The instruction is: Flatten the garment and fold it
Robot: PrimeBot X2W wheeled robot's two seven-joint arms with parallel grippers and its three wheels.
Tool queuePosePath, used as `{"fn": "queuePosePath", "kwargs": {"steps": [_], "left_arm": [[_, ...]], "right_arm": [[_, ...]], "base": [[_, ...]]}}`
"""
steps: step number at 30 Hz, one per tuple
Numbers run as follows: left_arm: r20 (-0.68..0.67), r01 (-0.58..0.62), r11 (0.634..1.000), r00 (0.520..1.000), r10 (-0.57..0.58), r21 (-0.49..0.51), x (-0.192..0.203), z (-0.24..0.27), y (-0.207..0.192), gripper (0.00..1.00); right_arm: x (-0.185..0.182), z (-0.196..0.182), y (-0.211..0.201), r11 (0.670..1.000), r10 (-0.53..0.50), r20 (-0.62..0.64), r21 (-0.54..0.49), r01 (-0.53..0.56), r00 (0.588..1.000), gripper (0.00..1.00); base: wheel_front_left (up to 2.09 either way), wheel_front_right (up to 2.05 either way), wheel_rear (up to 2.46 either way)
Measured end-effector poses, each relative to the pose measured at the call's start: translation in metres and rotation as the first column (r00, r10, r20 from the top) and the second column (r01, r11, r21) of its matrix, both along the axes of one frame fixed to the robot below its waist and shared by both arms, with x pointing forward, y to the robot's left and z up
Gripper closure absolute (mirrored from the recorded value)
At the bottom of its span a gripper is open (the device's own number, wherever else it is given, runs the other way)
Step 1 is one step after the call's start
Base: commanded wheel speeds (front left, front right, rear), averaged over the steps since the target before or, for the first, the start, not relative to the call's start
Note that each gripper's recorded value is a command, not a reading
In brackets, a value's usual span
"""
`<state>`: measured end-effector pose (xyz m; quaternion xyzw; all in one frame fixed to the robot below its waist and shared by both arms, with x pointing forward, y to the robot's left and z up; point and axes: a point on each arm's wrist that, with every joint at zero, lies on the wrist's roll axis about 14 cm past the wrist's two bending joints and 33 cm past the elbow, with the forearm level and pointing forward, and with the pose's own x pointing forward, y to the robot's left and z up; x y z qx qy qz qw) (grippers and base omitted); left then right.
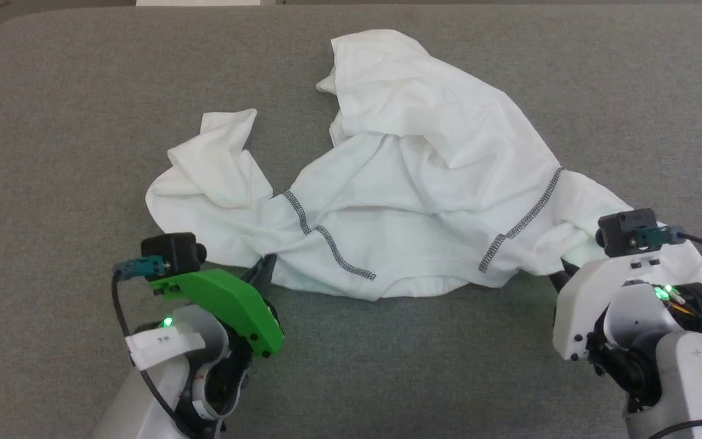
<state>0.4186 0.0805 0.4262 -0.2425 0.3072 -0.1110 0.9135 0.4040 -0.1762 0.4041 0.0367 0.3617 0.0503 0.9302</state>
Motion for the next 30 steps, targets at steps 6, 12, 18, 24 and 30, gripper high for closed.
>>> {"fn": "queuePosePath", "kwargs": {"steps": [6,12,18,24,30], "left_arm": [[0.305,-0.013,0.994,0.951,0.045,-0.106,0.045,0.095,0.008,1.00],[0.534,0.010,0.994,0.844,0.052,-0.113,0.077,0.191,0.017,1.00],[0.628,-0.001,0.996,0.776,0.058,-0.091,0.114,0.252,0.024,1.00],[0.645,-0.071,0.997,0.761,0.066,-0.018,0.162,0.274,0.036,1.00],[0.677,-0.162,0.986,0.729,0.101,0.028,0.213,0.290,0.049,1.00]], "right_arm": [[0.024,0.084,-0.003,0.989,-0.010,0.214,0.148,-0.023,0.977,1.00],[0.047,0.183,-0.024,0.988,-0.005,0.426,0.140,-0.060,0.905,1.00],[0.074,0.249,-0.035,0.988,0.003,0.518,0.130,-0.081,0.855,1.00],[0.116,0.287,-0.033,0.988,0.001,0.557,0.130,-0.088,0.831,1.00],[0.167,0.322,-0.030,0.995,-0.015,0.637,0.089,-0.054,0.771,1.00]], "base": [[0.00,0.00,0.00],[0.00,0.00,0.00],[0.00,0.00,0.00],[0.00,0.00,0.00],[0.00,0.00,0.00]]}}
